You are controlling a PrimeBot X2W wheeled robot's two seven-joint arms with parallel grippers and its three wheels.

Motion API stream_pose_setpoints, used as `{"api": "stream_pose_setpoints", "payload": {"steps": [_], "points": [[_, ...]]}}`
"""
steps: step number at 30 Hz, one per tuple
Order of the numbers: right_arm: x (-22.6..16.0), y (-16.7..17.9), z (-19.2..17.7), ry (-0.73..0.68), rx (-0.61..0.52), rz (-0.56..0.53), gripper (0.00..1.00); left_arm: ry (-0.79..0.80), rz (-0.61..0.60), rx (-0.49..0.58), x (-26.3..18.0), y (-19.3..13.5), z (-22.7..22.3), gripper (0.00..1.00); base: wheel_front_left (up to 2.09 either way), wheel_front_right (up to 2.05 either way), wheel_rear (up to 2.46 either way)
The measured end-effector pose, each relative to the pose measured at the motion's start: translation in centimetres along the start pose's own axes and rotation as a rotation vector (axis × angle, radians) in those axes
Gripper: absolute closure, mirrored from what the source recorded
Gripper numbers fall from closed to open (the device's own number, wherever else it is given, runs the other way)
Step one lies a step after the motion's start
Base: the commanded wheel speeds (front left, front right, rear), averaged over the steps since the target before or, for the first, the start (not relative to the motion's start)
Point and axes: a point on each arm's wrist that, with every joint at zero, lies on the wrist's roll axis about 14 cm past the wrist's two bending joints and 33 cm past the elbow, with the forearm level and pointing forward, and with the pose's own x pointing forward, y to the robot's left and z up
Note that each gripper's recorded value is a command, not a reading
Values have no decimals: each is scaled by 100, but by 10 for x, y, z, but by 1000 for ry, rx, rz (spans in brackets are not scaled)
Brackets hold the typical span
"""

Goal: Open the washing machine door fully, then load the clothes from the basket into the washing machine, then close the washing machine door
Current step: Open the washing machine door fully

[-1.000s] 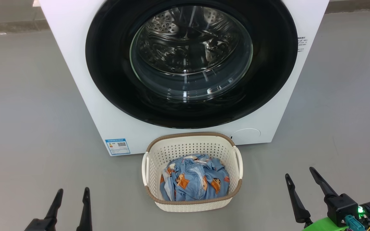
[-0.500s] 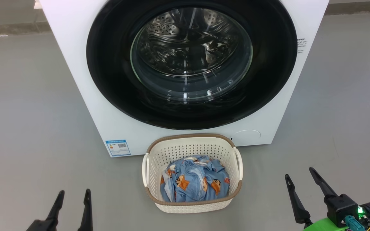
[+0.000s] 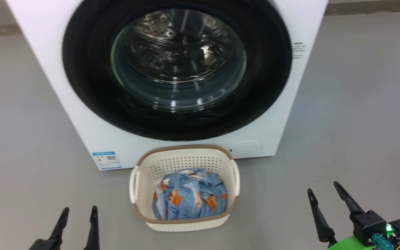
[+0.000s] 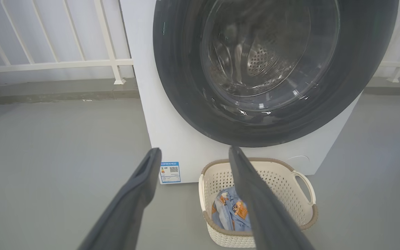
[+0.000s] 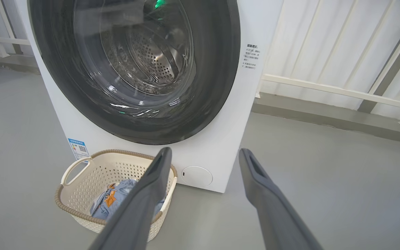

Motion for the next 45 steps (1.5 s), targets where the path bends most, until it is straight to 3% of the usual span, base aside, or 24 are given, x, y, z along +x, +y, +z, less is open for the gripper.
{"api": "stream_pose_setpoints", "payload": {"steps": [16,32,33,34,41,45], "points": [[1,0,-2,8,1,0,0,-6,11,-33,1,3,1,0,106,106,-212],[3,-1,-2,5,12,-8,0,2,19,-37,2,5,-1,0,14,14,-27],[3,-2,-1,2,15,-11,53,2,19,-37,2,5,-1,0,0,0,0],[3,-3,0,-2,21,-15,100,1,19,-37,2,5,-1,0,0,0,0],[3,-4,2,-11,48,-25,100,0,24,-38,1,6,-1,0,0,0,0],[1,-26,2,-27,155,-112,100,4,31,-40,2,8,-2,0,0,0,0]]}}
